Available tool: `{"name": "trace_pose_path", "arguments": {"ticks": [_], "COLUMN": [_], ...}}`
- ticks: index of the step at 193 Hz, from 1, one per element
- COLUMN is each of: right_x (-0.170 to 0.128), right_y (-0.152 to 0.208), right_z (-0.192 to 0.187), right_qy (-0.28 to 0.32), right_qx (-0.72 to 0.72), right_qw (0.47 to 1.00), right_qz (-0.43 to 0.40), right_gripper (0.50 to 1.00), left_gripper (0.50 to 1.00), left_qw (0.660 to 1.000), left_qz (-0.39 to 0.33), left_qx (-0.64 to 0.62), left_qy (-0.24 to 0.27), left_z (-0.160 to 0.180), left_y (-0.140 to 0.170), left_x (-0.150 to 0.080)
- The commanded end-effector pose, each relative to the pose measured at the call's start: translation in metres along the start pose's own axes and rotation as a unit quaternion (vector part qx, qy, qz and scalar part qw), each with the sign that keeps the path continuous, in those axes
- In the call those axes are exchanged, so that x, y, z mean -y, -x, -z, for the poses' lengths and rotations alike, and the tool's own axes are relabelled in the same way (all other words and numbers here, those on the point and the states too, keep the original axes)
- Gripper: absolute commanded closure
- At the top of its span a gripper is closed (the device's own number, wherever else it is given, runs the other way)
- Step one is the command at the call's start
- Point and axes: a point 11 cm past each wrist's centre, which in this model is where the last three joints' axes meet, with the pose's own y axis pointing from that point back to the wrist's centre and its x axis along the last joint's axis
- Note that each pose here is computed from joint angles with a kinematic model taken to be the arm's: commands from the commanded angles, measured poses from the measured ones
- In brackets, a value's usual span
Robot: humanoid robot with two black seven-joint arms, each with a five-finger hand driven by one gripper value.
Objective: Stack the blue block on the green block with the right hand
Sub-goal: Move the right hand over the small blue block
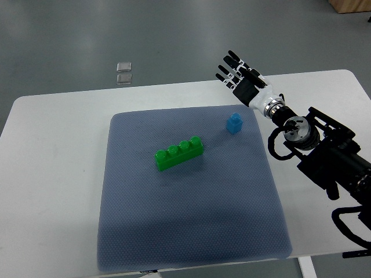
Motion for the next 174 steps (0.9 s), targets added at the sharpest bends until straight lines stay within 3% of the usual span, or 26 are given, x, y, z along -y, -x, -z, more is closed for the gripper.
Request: {"name": "trace_pose_path", "arguments": {"ticks": [1,64,116,145,174], "right_x": [0.0,0.002,0.008,0.011,0.007], "right_y": [0.0,0.004,0.028,0.052,0.083], "right_z": [0.0,0.002,0.017,0.045,0.074], "right_qy": [0.001,0.009,0.047,0.099,0.152], "right_qx": [-0.002,-0.024,-0.179,-0.373,-0.571], "right_qw": [1.0,1.0,0.98,0.915,0.791], "right_qz": [0.001,0.008,0.069,0.115,0.161], "right_gripper": [0.574,0.574,0.574,0.574,0.574], "left_gripper": [0.5,0.5,0.5,0.5,0.5], "left_qw": [1.0,1.0,1.0,1.0,1.0], "left_qz": [0.001,0.001,0.005,0.007,0.009], "left_qx": [0.0,-0.005,-0.004,-0.003,-0.001], "left_qy": [0.0,0.001,0.001,0.001,0.002], "left_z": [0.0,-0.001,-0.001,-0.001,-0.002], "left_y": [0.0,0.0,0.003,0.005,0.006], "left_x": [0.0,0.0,0.0,0.0,0.0]}}
